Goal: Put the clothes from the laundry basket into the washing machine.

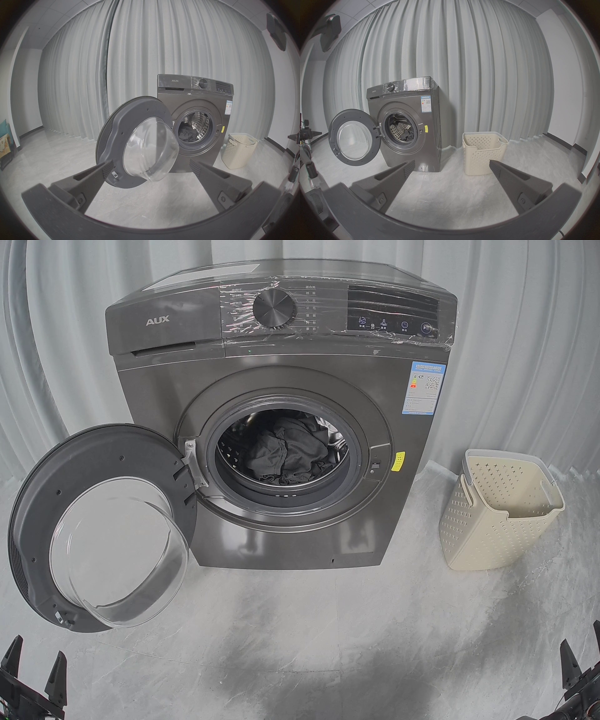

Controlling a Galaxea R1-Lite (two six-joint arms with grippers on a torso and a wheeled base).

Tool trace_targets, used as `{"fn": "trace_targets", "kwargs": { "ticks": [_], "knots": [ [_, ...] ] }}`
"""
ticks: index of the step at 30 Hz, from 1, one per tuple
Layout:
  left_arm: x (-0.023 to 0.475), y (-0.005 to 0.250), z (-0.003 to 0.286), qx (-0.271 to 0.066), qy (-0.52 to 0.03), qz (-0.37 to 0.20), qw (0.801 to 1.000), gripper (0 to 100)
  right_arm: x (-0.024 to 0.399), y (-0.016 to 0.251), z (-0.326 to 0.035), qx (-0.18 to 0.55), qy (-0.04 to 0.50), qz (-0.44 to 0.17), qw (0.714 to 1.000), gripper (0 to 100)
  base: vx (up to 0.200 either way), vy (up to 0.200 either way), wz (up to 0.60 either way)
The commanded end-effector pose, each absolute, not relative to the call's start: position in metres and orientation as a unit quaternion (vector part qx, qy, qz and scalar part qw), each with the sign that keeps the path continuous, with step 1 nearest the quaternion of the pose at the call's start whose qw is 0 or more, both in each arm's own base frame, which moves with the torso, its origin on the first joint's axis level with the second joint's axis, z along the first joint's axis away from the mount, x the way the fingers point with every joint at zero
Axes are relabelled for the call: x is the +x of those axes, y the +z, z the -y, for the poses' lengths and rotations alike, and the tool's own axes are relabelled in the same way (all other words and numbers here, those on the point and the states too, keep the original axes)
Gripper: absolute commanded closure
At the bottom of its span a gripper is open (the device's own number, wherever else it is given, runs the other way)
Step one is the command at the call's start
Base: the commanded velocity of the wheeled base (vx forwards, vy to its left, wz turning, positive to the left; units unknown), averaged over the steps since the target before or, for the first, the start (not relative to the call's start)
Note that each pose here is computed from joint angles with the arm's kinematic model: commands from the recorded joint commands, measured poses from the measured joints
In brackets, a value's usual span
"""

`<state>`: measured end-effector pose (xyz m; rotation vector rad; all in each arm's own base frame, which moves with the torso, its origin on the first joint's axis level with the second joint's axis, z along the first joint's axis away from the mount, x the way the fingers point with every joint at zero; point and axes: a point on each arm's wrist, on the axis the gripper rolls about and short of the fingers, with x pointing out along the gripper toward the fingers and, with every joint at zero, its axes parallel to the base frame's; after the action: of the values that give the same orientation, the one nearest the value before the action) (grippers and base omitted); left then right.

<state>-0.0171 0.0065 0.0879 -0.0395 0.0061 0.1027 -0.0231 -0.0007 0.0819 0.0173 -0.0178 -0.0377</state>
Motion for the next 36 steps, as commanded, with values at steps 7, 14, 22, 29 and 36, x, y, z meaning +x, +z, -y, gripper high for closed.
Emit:
{"fn": "trace_targets", "kwargs": {
  "ticks": [7,14,22,29,36],
  "knots": [
    [-0.0234,0.0817,-0.003,-0.002,0.067,0.025,0.997,0,-0.0228,0.0767,0.0007,0.006,-0.018,0.006,1.0,0,0.0,0.0,0.0],
    [-0.0228,0.079,-0.0015,-0.019,0.033,0.017,0.999,0,-0.0228,0.0769,0.0007,0.006,-0.018,0.007,1.0,0,0.0,0.0,0.0],
    [-0.0228,0.0755,-0.0002,0.001,0.004,-0.002,1.0,0,-0.0228,0.0767,0.0007,0.006,-0.018,0.006,1.0,0,0.0,0.0,0.0],
    [-0.0228,0.0755,-0.0003,-0.001,0.007,-0.002,1.0,0,-0.0228,0.0767,0.0007,0.006,-0.018,0.006,1.0,0,-0.057,0.0,0.0],
    [-0.0228,0.0755,-0.0003,0.002,0.008,-0.002,1.0,0,-0.0228,0.0769,0.0007,0.006,-0.018,0.007,1.0,0,-0.2,0.0,0.0]
  ]
}}
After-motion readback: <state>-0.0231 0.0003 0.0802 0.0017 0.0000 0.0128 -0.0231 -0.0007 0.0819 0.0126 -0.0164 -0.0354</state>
